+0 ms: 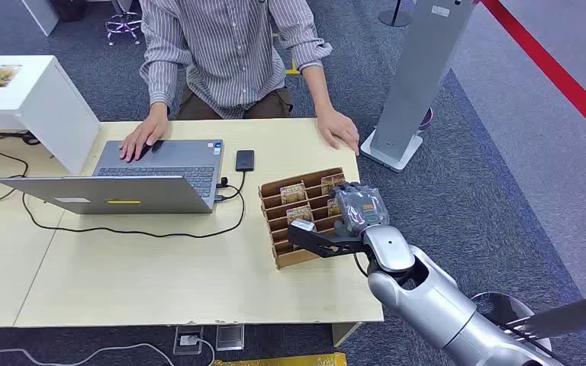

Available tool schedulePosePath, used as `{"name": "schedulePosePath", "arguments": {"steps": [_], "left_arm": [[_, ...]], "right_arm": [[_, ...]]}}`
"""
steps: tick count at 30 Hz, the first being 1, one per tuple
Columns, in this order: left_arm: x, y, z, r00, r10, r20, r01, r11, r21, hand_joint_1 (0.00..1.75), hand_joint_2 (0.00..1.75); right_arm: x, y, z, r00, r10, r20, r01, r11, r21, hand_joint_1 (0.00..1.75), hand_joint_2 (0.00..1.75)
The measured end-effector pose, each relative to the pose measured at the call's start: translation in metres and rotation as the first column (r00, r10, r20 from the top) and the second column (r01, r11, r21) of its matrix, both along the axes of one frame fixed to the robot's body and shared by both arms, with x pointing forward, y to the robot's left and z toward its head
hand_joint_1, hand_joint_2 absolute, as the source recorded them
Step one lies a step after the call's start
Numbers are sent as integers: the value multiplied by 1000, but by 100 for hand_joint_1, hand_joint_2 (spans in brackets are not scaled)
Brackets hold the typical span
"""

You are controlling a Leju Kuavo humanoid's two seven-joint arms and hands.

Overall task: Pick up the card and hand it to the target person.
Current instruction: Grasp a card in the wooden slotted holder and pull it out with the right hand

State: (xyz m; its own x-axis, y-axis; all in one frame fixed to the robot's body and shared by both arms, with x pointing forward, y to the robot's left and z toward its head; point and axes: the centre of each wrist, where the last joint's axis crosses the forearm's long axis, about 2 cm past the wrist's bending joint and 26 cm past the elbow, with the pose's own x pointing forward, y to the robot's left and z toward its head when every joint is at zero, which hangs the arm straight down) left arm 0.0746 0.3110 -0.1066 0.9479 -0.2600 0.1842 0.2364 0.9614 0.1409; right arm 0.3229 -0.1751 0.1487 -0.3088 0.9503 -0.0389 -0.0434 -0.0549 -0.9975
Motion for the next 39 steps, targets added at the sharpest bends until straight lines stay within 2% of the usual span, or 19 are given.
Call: {"name": "schedulePosePath", "arguments": {"steps": [6,8,10,12,24,28,39], "left_arm": [[0,0,0,1000,0,0,0,1000,0,0,0],[0,0,0,1000,0,0,0,1000,0,0,0],[0,0,0,1000,0,0,0,1000,0,0,0],[0,0,0,1000,0,0,0,1000,0,0,0],[0,0,0,1000,1,-1,-1,1000,3,0,0],[0,0,0,1000,-2,1,2,1000,1,0,175],[-3,0,0,1000,5,11,-5,1000,-1,0,175]], "right_arm": [[0,0,-1,1000,-2,-8,2,1000,1,75,175],[0,0,-2,1000,-3,-10,3,1000,2,93,175],[0,0,-2,1000,-4,-11,4,1000,1,120,175],[0,0,-2,1000,-3,-11,3,1000,1,132,175],[2,0,0,1000,-6,-6,6,1000,11,133,175],[2,0,0,1000,-6,-3,6,1000,13,134,175],[3,0,1,1000,-1,11,1,1000,15,134,175]]}}
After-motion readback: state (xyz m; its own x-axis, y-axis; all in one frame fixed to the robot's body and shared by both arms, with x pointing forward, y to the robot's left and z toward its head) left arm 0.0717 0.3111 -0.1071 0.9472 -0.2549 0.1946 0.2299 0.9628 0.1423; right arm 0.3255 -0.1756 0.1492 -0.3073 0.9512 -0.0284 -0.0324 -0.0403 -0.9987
